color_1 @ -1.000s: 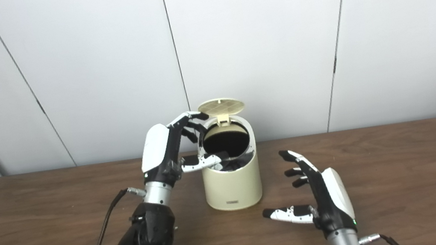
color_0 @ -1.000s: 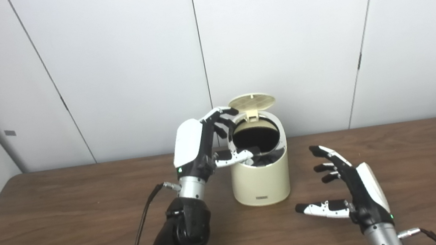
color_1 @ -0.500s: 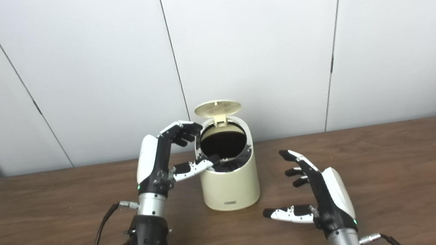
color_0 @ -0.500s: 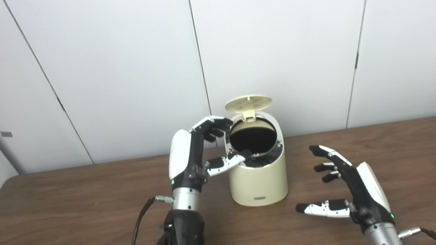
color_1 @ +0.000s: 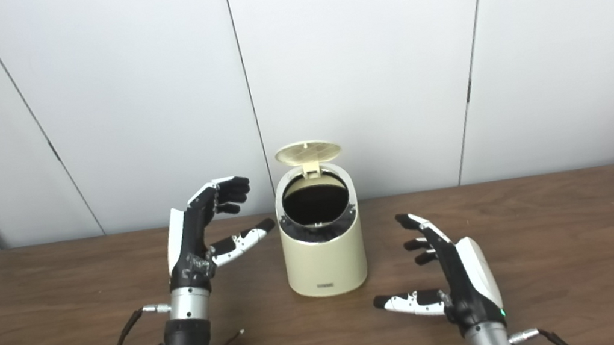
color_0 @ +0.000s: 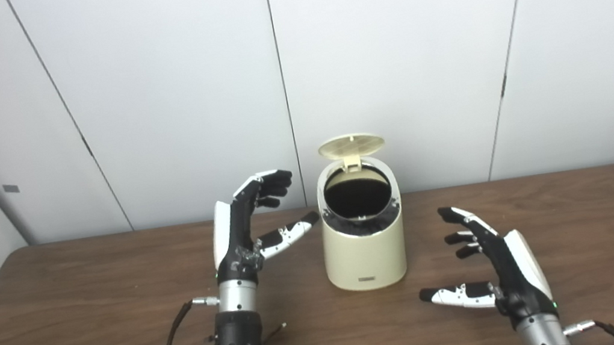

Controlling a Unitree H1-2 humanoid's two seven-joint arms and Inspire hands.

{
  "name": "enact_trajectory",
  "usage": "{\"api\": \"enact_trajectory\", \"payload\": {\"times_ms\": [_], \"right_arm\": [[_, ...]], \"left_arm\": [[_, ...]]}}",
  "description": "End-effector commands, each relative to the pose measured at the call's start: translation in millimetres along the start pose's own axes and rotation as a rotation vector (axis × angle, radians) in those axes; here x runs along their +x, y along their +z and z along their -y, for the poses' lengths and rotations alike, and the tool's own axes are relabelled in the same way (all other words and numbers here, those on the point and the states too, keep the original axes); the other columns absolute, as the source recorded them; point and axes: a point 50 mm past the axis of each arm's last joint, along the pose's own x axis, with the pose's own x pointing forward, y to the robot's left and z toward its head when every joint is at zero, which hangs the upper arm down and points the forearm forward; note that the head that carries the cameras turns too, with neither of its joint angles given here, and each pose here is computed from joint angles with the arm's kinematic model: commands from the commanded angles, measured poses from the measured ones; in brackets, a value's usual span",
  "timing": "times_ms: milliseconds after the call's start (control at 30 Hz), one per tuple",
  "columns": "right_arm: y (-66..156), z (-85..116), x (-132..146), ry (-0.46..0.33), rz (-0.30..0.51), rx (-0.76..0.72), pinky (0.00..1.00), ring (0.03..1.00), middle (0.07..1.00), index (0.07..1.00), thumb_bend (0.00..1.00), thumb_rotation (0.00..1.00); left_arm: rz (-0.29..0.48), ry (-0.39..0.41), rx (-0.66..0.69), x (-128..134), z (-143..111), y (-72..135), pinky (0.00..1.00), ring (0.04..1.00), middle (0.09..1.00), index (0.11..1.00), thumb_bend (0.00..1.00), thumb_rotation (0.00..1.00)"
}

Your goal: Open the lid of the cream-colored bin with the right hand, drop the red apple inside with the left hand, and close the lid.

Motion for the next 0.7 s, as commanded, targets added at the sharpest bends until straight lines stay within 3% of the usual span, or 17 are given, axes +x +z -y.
{"api": "enact_trajectory", "payload": {"times_ms": [0, 167, 400, 667], "right_arm": [[17, 8, 13, -0.027, 0.077, 0.006, 0.60, 0.713, 0.830, 0.809, 0.77, 0.04], [17, 8, 13, -0.026, 0.072, 0.004, 0.61, 0.715, 0.831, 0.810, 0.77, 0.04], [16, 9, 13, -0.028, 0.084, 0.004, 0.60, 0.714, 0.828, 0.811, 0.76, 0.04], [12, 14, 17, -0.042, 0.087, 0.004, 0.61, 0.718, 0.829, 0.813, 0.76, 0.06]], "left_arm": [[0.087, 0.017, -0.024, 14, -3, 13, 0.62, 0.660, 0.679, 0.668, 0.70, 0.00], [0.068, 0.026, -0.096, 8, -8, 9, 0.62, 0.668, 0.688, 0.661, 0.70, 0.00], [0.015, 0.010, -0.242, -6, -26, 5, 0.54, 0.636, 0.689, 0.676, 0.68, 0.05], [-0.027, -0.026, -0.294, -31, -53, -5, 0.58, 0.684, 0.742, 0.733, 0.71, 0.15]]}}
